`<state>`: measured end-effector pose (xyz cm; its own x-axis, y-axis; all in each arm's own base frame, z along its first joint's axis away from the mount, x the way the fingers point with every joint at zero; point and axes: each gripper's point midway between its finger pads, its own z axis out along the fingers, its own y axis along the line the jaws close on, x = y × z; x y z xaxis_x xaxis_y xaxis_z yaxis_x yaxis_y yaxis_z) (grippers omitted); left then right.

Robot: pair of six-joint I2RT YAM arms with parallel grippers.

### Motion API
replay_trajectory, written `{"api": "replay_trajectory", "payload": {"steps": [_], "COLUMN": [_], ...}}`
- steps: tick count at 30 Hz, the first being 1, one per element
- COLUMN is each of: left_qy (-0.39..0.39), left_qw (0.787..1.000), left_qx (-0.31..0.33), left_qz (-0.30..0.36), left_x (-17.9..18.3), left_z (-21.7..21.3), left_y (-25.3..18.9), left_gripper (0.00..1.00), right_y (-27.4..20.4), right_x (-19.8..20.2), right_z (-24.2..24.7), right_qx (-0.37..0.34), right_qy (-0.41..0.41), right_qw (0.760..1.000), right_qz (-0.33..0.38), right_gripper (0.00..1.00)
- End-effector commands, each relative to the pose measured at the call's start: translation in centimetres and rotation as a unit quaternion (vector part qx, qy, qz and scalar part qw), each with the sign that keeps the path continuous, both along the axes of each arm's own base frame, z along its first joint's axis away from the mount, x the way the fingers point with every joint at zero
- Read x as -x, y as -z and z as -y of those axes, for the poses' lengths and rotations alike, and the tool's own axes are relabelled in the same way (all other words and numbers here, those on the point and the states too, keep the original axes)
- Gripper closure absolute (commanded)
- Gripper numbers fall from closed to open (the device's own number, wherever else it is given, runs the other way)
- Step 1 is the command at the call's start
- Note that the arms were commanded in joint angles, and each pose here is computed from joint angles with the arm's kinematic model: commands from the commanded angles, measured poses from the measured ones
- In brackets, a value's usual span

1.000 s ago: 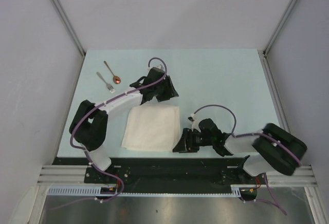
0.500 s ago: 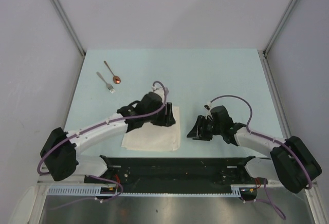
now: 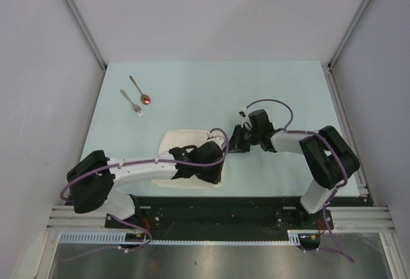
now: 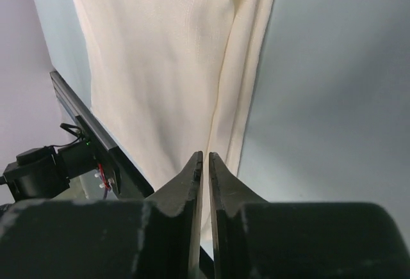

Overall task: Fold the napkin into a case and place the utensils inside
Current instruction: Smooth out the lower triangle-folded napkin at the center of the board.

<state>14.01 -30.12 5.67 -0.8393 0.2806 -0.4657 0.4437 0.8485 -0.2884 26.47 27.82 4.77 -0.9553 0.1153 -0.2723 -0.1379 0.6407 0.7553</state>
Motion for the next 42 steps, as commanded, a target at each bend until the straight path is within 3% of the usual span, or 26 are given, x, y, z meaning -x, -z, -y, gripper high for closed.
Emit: {"api": "replay_trajectory", "payload": {"steps": [1,4,8,13,15,16,17,20,31,42], "left_qy": [-0.014,-0.014,-0.010,-0.009,-0.010,-0.011,-0.012,-0.017,-0.007,-0.004], "left_qw": [1.000,1.000,0.999,0.999,0.998,0.998,0.999,0.998,1.000,1.000], "left_qx": [-0.001,-0.014,-0.025,-0.042,-0.045,-0.046,-0.045,-0.049,0.001,0.002], "left_qz": [-0.009,-0.010,-0.020,-0.033,-0.030,-0.029,-0.024,-0.019,-0.003,0.001], "left_x": [0.4,0.4,0.8,1.4,1.2,1.1,0.9,0.7,0.2,-0.1], "left_z": [0.1,0.2,0.3,0.0,0.0,0.0,0.1,-0.1,1.8,2.3], "left_y": [0.4,0.8,1.5,2.4,2.4,2.4,2.2,1.9,-1.1,-1.7], "left_gripper": [0.52,0.52,0.60,0.59,0.63,0.66,0.78,1.00,1.00,1.00], "right_y": [-1.5,-1.7,-2.1,-2.5,-2.2,-2.1,-2.0,-1.6,0.3,1.5], "right_x": [-2.3,-3.1,-3.6,-4.4,-4.6,-4.6,-4.7,-5.1,-6.7,-9.0], "right_z": [-1.8,-2.3,-2.2,-1.9,-2.1,-2.2,-2.1,-1.9,-1.4,-1.9], "right_qx": [-0.039,-0.045,-0.043,-0.052,-0.053,-0.054,-0.053,-0.053,-0.045,-0.044], "right_qy": [-0.015,-0.020,-0.015,-0.012,-0.014,-0.016,-0.014,-0.009,-0.003,0.004], "right_qw": [0.999,0.998,0.998,0.998,0.998,0.998,0.998,0.998,0.999,0.999], "right_qz": [0.024,0.026,0.031,0.033,0.028,0.026,0.027,0.025,0.012,0.011], "right_gripper": [0.90,0.94,0.99,0.99,1.00,1.00,1.00,1.00,1.00,1.00]}}
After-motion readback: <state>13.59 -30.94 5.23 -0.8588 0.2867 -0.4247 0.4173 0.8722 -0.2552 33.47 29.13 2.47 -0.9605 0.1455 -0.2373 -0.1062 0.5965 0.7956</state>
